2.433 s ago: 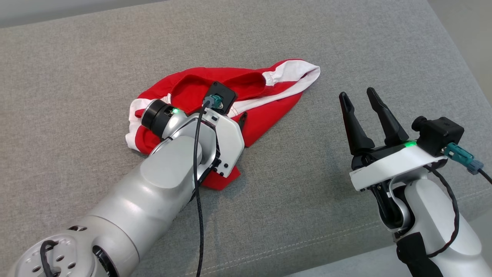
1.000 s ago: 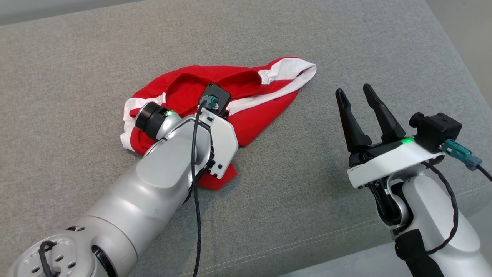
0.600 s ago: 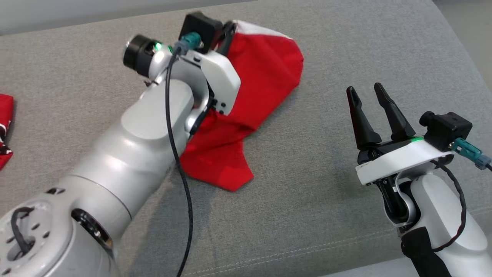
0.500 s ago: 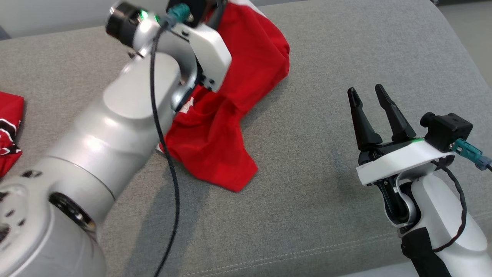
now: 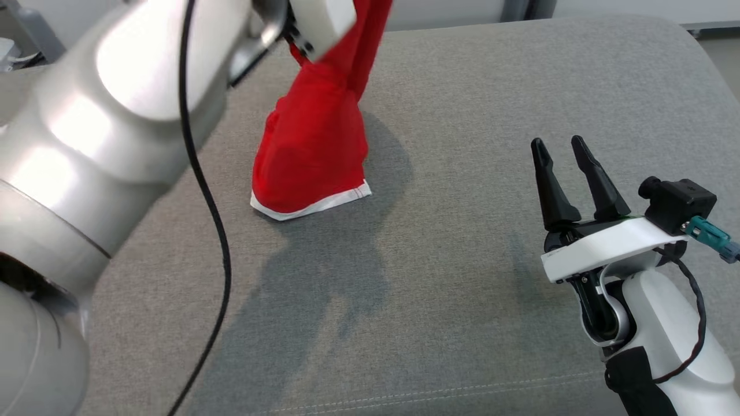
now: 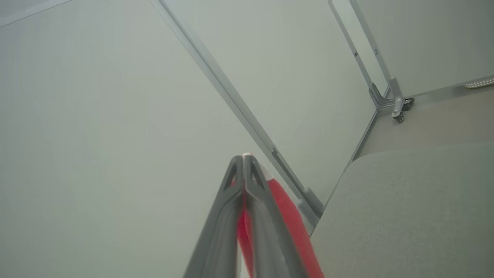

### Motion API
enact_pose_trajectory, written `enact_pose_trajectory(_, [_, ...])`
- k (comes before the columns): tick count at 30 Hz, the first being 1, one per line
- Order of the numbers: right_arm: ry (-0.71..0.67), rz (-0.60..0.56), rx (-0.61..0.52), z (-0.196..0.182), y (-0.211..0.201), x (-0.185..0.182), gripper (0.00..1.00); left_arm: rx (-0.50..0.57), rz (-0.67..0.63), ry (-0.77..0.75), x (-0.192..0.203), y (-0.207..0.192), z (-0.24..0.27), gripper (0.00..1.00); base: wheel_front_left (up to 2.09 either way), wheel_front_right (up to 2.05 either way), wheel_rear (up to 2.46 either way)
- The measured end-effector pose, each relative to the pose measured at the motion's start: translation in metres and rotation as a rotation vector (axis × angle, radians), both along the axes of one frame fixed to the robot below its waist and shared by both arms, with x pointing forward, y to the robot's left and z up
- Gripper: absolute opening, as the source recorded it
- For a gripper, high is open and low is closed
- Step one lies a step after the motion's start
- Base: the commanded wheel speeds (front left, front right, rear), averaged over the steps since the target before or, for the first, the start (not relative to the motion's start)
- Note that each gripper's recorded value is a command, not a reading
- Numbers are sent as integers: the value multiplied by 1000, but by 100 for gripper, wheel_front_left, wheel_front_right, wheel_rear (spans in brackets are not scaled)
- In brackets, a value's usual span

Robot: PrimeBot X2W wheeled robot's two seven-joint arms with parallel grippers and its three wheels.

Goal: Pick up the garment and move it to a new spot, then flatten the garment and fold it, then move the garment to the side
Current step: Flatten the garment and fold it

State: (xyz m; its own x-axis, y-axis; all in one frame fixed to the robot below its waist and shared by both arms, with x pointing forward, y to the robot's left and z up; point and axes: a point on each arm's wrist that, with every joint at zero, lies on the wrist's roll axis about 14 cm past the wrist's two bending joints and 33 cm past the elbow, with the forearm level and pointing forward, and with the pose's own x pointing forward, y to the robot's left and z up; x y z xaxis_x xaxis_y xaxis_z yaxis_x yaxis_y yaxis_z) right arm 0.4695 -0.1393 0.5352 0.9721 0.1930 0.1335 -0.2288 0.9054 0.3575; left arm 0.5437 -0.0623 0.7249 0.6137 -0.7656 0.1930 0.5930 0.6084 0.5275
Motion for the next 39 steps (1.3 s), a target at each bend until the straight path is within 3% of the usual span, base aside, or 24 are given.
enact_pose_trajectory(3, [4,7,10,-2,4,4,100,-14,-74,82,-24,-9,-34,0,0,0,0])
enact_pose_trajectory(8, [20,30,19,-10,15,13,100,-2,-151,395,-83,-16,-149,0,0,0,0])
enact_pose_trajectory(16, [39,75,-8,-21,30,24,100,75,-37,747,-142,26,-272,0,0,0,0])
enact_pose_trajectory(30, [51,149,-33,-26,55,28,100,463,407,783,-134,200,-311,0,0,0,0])
enact_pose_trajectory(35, [59,167,-48,-31,59,31,100,496,544,790,-137,250,-306,0,0,0,0])
enact_pose_trajectory(39, [57,198,-58,-30,69,32,100,382,523,809,-144,233,-298,0,0,0,0])
